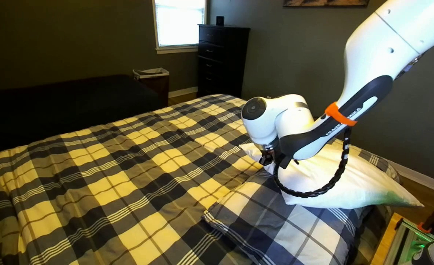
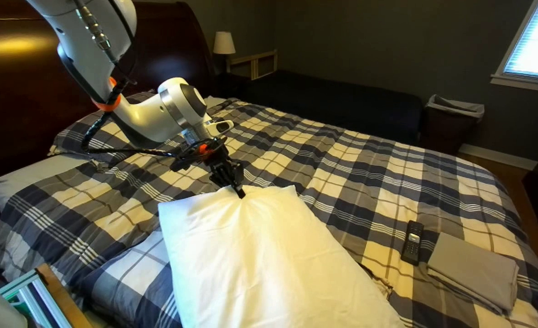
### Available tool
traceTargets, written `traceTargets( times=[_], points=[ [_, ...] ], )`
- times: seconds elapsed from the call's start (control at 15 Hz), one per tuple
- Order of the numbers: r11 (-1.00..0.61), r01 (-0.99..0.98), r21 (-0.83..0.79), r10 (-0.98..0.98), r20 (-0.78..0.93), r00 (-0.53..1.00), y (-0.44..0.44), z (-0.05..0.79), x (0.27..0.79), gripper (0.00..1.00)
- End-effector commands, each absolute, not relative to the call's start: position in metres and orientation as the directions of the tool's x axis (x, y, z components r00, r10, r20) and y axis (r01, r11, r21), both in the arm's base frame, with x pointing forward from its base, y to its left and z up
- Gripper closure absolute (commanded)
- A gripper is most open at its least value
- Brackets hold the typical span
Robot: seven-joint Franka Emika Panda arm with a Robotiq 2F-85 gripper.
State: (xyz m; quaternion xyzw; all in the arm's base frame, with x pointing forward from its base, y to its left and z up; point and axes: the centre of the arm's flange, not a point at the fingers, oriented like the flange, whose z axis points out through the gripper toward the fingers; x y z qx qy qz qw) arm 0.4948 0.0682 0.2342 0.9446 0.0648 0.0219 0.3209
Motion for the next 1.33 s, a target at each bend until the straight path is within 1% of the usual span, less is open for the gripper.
traceTargets(
  times=[0.0,0.4,0.53,0.6,1.0,1.07,1.27],
  points=[
    [-0.785,0.221,0.579,0.285,0.021,0.958,0.049,0.267,0.459,0.97],
    [-0.773,0.367,0.517,0.448,0.035,0.893,0.047,0.295,0.43,0.97],
    [-0.768,0.393,0.506,0.483,0.055,0.874,0.049,0.297,0.428,0.97],
    [-0.777,0.351,0.523,0.428,0.03,0.903,0.051,0.283,0.442,0.89],
    [-0.771,0.37,0.518,0.451,0.034,0.892,0.049,0.287,0.436,0.89],
    [-0.771,0.371,0.518,0.452,0.034,0.892,0.049,0.287,0.436,0.97],
    [-0.699,0.447,0.558,0.562,0.042,0.826,0.069,0.301,0.416,0.97]
  ],
)
